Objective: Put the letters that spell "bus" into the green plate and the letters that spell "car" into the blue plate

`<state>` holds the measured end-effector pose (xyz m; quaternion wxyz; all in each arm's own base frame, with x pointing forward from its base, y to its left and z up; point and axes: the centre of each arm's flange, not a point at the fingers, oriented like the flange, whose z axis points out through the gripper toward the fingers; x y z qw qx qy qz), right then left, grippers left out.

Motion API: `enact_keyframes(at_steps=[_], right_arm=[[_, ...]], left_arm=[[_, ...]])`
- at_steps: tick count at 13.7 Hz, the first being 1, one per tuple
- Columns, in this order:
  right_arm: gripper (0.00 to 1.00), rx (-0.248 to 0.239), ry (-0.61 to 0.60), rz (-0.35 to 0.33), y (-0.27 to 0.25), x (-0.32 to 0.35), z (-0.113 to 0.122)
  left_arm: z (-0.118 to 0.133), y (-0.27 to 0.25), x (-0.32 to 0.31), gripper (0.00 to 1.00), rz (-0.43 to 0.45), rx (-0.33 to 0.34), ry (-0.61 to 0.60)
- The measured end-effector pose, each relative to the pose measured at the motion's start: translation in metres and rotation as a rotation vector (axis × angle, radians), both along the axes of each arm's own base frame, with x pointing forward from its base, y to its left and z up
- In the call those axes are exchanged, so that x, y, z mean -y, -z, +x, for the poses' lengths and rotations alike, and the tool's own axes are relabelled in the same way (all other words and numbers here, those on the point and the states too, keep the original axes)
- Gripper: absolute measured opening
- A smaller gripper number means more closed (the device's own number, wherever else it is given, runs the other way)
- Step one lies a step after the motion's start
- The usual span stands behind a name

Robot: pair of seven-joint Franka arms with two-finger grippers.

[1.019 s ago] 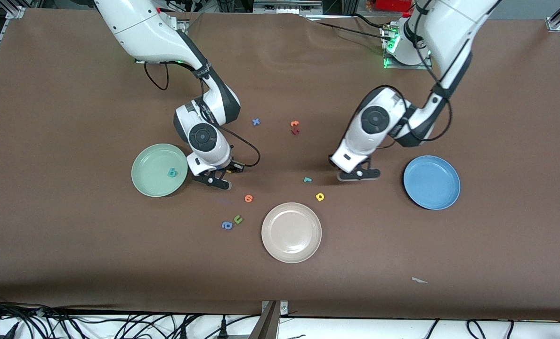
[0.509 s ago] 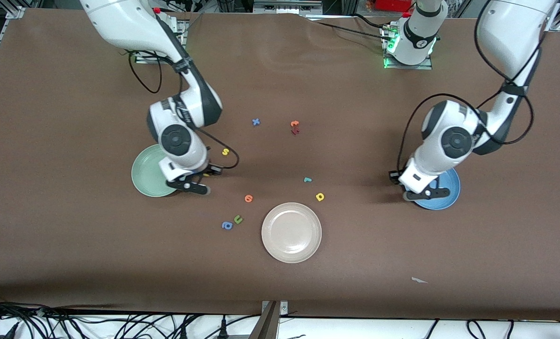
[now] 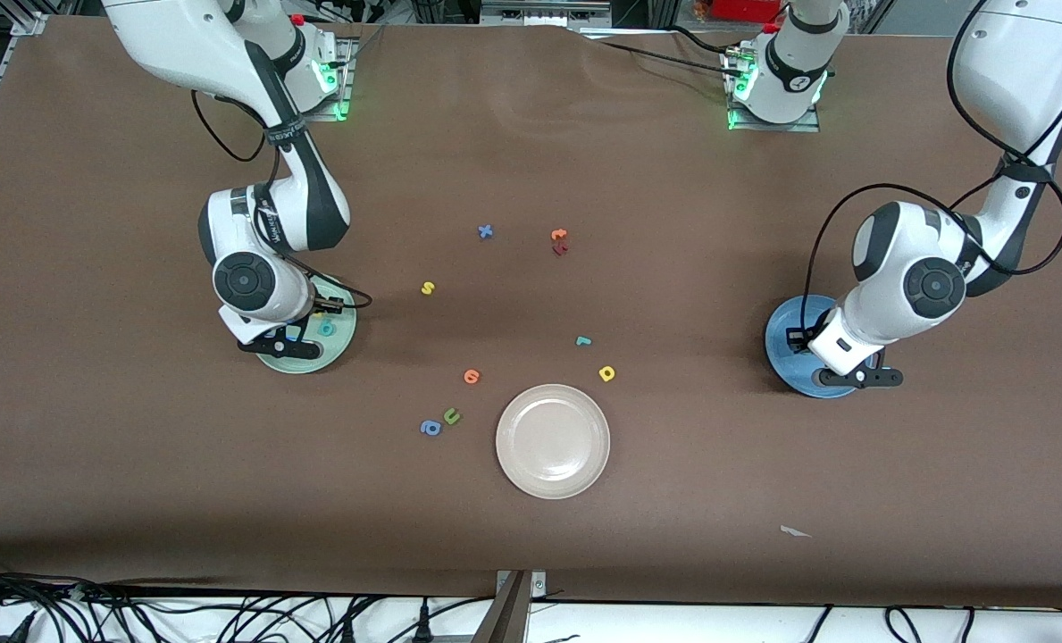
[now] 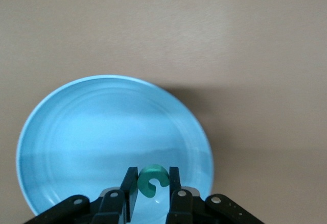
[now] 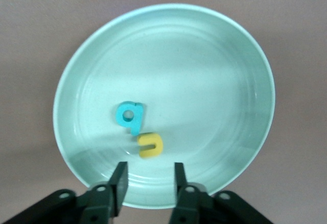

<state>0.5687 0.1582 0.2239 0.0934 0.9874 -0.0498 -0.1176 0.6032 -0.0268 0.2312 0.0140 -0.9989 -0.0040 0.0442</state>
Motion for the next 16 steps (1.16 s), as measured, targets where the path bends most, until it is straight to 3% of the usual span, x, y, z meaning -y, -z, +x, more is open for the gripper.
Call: enact_keyframes(at_steps=[3,5,7,8,10,12,16], right_arm=[[0.85,0.010,0.036,0.051,-0.013,-0.019,0.002],[1.00,0.029,0.102,0.096,-0.028,-0.058,-0.002],[0.98,0.071,0.172,0.109,-0.034,-0.109,-0.015],[0.96,0.099,0.205,0.112,-0.032,-0.129,-0.021],[0.93,0.131,0.255,0.108,-0.019,-0.157,-0.035],[0.68,0.137,0.261,0.099,-0.001,-0.173,-0.050],[0.64,0.173,0.268,0.108,0.036,-0.163,-0.067]], left_arm=[[0.002,0.006,-0.008,0.54,0.011,-0.003,0.002],[0.008,-0.002,0.004,0.75,0.004,0.016,0.005],[0.009,-0.010,0.048,0.96,-0.005,0.036,-0.040],[0.010,-0.013,0.078,1.00,-0.008,0.048,-0.070],[0.011,-0.012,0.143,1.00,-0.021,0.062,-0.129],[0.011,-0.002,0.197,1.00,-0.039,0.062,-0.189],[0.018,0.012,0.260,1.00,-0.068,0.061,-0.293]])
